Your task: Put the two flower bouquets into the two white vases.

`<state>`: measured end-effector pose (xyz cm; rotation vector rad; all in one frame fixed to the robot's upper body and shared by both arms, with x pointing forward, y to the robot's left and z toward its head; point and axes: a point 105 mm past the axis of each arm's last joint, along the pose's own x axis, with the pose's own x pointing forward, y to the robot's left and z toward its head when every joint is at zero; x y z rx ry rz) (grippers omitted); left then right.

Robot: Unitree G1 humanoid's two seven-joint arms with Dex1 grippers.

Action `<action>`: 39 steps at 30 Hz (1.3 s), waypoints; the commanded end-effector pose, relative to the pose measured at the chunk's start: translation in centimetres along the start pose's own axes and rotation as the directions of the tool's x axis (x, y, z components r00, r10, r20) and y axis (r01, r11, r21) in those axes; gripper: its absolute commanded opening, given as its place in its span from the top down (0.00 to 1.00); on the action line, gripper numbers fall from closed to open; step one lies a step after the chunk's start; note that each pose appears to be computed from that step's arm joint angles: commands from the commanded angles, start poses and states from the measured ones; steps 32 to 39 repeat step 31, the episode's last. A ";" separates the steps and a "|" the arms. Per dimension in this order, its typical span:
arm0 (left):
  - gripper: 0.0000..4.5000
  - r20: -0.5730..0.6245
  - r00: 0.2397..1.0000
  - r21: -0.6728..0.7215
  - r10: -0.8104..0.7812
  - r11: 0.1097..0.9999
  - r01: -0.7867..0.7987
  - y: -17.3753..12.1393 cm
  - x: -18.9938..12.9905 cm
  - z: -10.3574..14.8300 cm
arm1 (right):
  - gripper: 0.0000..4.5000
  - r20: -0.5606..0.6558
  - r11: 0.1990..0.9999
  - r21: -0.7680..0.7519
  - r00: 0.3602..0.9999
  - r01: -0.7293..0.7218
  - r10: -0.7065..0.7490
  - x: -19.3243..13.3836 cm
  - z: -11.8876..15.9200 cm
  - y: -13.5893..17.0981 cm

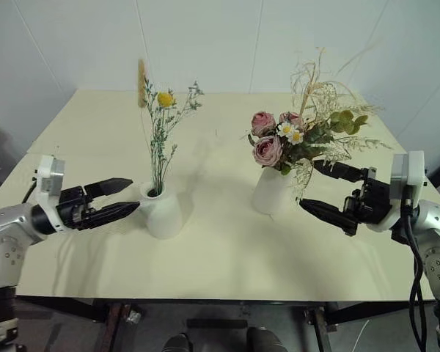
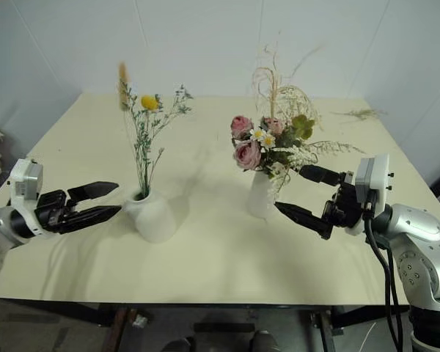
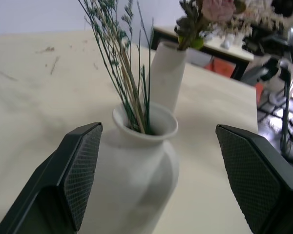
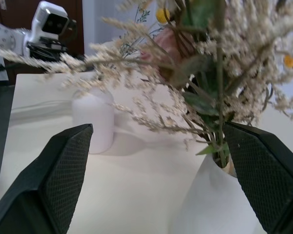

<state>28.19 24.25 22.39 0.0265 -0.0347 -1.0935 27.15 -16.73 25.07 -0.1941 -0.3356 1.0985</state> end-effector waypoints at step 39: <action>0.00 -0.086 0.979 0.188 -0.185 0.962 0.198 -0.5 -0.1 3.8 | 0.00 -0.249 0.997 -0.060 0.967 0.047 -0.061 -7.6 -0.7 -1.3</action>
